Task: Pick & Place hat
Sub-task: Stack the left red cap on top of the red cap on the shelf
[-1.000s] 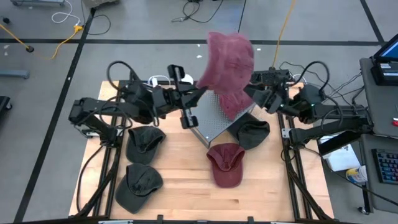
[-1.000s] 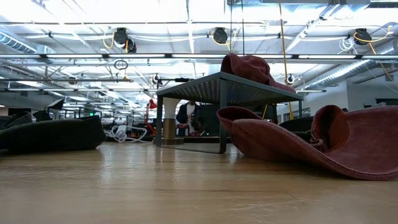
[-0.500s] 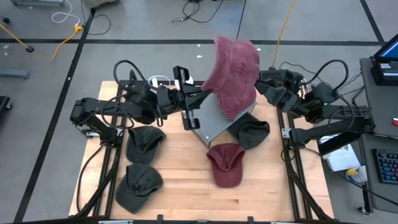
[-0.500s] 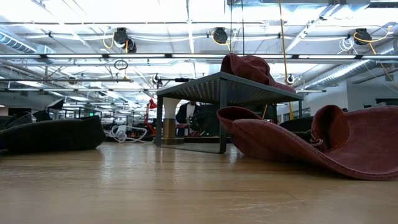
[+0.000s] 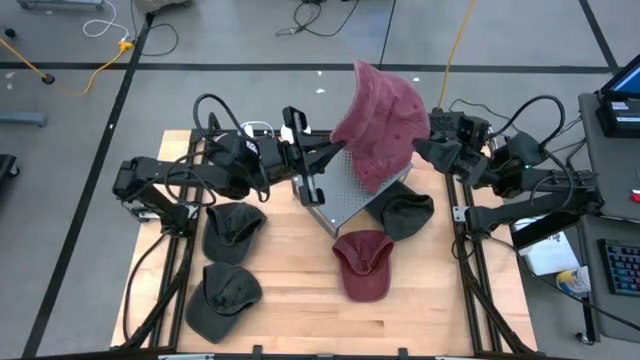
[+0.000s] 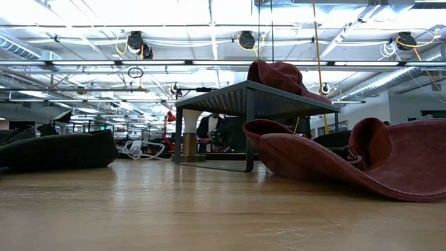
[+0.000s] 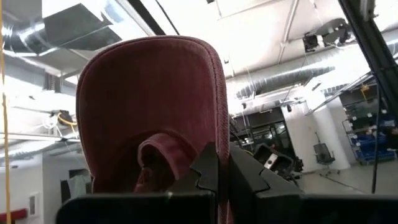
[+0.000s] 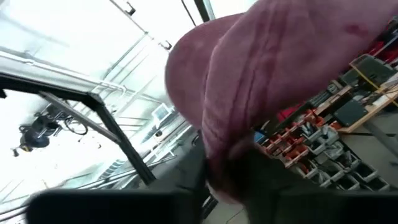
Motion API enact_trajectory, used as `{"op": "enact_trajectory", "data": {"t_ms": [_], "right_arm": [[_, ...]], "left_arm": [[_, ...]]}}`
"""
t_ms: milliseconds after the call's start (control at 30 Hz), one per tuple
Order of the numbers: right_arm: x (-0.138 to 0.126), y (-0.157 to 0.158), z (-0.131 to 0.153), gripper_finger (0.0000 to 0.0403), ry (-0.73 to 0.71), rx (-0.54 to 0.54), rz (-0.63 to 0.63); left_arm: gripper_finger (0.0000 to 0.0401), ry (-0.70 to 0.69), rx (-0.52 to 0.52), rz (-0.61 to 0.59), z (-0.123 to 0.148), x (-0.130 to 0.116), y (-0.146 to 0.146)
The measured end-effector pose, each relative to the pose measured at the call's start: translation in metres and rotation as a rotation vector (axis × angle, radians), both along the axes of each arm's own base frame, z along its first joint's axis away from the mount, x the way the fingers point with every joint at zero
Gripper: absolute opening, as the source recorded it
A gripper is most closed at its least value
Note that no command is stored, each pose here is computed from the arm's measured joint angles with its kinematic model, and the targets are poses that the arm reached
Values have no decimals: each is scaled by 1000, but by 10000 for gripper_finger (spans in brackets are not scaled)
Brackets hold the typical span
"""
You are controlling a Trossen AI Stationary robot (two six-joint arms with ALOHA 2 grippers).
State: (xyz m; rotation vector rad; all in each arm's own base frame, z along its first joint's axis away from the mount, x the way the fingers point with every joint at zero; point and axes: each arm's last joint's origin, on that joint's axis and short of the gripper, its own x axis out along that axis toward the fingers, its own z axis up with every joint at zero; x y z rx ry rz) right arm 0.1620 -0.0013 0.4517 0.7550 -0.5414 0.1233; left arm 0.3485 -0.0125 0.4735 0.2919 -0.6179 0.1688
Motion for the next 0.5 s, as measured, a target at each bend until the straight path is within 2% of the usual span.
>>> {"op": "enact_trajectory", "data": {"t_ms": [67, 100, 300, 500], "right_arm": [[-2, 0, 1, 19, -6, -8, 13], [-3, 0, 1, 12, -10, -11, 11], [-9, 1, 8, 5, -82, -40, -4], [-10, 1, 10, 3, -117, -58, -18]], "left_arm": [[23, 0, -19, -11, 0, 0, 1], [33, 2, -28, -13, 0, 0, 1], [91, 1, -100, -13, -1, 0, 3], [112, -8, -178, -53, -1, 0, 4]]}}
